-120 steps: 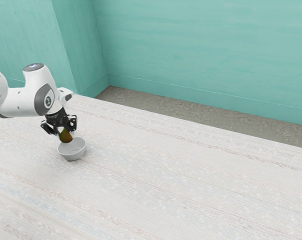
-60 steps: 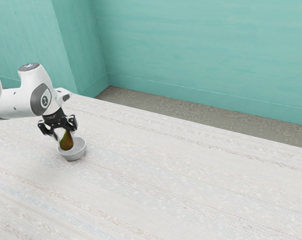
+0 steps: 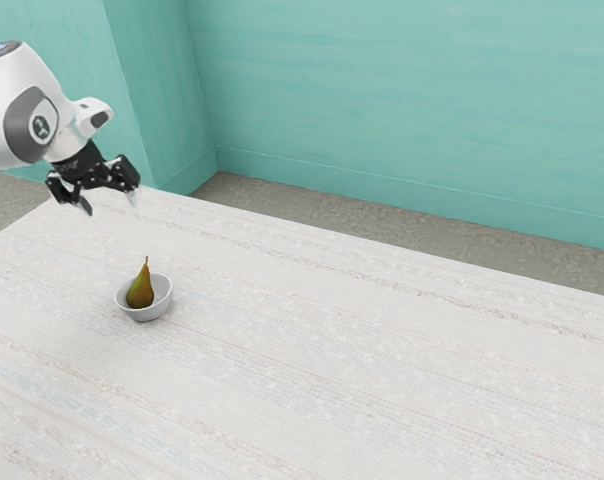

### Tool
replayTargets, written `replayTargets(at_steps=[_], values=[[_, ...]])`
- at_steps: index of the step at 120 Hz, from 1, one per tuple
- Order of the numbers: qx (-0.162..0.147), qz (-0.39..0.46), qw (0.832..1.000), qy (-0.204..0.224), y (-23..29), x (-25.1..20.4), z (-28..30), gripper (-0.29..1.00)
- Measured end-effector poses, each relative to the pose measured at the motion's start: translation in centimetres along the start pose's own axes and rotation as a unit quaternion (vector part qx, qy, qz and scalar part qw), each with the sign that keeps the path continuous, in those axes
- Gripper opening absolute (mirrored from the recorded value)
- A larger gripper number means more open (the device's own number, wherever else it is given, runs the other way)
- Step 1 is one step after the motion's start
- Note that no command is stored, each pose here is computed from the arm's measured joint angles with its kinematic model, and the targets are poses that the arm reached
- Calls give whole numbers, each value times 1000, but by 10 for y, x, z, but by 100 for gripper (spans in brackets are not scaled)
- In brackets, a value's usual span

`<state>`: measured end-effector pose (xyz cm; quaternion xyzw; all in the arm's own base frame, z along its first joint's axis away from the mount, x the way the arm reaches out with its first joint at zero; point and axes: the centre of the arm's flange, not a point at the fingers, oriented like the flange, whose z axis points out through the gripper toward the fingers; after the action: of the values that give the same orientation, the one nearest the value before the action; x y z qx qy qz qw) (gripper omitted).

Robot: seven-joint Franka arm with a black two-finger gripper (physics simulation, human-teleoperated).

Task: Place the pear in the bowl.

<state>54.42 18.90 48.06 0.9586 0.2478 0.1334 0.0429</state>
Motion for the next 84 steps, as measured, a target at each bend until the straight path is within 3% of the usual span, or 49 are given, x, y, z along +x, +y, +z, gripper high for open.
replayTargets(at_steps=[22, 36, 49, 67, 84], values=[[-10, 28, 1000, -1, 27, 2, -84, 69], [-13, 83, 996, -20, 90, -8, -128, 70], [8, 148, 988, -42, 154, -36, -162, 70], [19, 220, 972, -74, 214, -81, -175, 70], [22, 237, 966, -100, 228, -96, -171, 70]])
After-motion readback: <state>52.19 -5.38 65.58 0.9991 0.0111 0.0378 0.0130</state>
